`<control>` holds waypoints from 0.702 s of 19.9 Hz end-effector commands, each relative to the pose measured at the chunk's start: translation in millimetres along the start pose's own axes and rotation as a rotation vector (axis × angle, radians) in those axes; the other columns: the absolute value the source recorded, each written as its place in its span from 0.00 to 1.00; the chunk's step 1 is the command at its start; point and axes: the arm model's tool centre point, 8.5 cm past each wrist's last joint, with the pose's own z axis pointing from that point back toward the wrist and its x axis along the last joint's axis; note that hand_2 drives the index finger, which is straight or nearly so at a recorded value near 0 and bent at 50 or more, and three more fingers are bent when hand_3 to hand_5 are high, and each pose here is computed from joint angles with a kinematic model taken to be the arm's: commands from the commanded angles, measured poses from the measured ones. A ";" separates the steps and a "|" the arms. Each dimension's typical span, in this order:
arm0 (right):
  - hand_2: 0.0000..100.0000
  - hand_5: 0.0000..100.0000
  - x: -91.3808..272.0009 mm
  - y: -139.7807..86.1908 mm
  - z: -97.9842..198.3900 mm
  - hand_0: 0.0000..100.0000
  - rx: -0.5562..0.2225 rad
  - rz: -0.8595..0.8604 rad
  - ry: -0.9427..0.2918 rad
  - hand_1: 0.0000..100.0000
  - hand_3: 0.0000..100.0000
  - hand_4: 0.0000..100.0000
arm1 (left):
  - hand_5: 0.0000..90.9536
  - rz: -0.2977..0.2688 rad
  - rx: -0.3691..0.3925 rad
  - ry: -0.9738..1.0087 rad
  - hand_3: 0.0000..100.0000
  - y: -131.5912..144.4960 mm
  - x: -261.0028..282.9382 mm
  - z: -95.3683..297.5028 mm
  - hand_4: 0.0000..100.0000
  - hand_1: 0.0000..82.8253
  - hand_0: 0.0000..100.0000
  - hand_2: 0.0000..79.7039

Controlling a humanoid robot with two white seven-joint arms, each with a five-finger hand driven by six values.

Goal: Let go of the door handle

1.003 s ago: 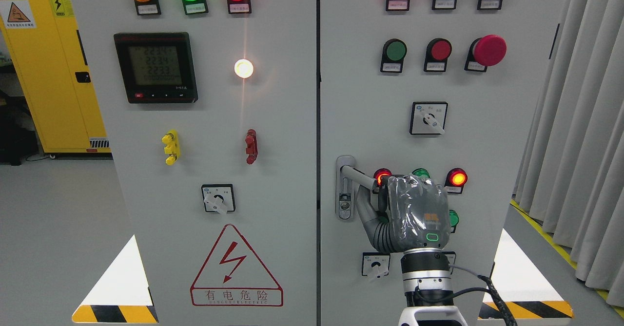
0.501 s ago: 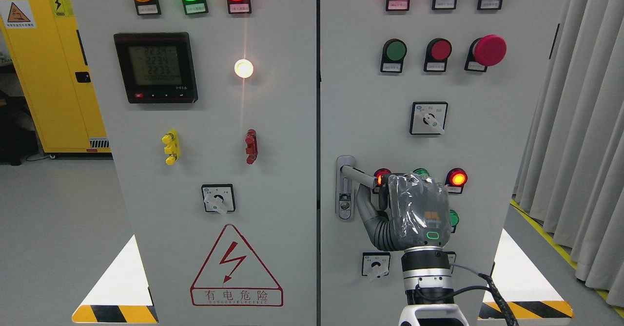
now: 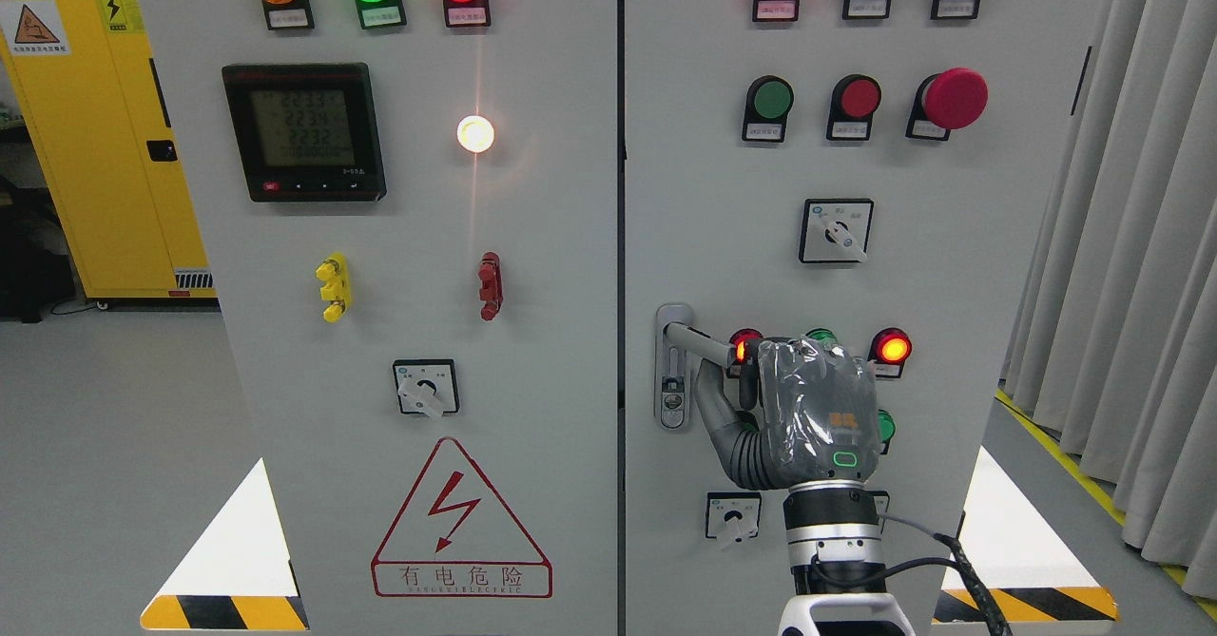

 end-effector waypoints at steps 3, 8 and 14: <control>0.87 1.00 -10.6 1.1 24.7 0.63 0.008 0.009 0.009 0.34 1.00 1.00 | 0.00 0.000 0.000 -0.001 0.00 0.0 0.1 0.0 0.00 0.67 0.12 0.00; 0.70 0.90 -29.5 -6.0 51.0 0.63 0.002 -0.013 0.014 0.34 1.00 0.91 | 0.00 0.000 0.000 -0.001 0.00 0.0 0.1 0.0 0.00 0.67 0.12 0.00; 0.41 0.45 -63.1 -22.6 71.2 0.60 -0.044 -0.046 -0.051 0.31 0.62 0.59 | 0.00 0.000 0.000 -0.001 0.00 0.0 0.1 0.0 0.00 0.67 0.12 0.00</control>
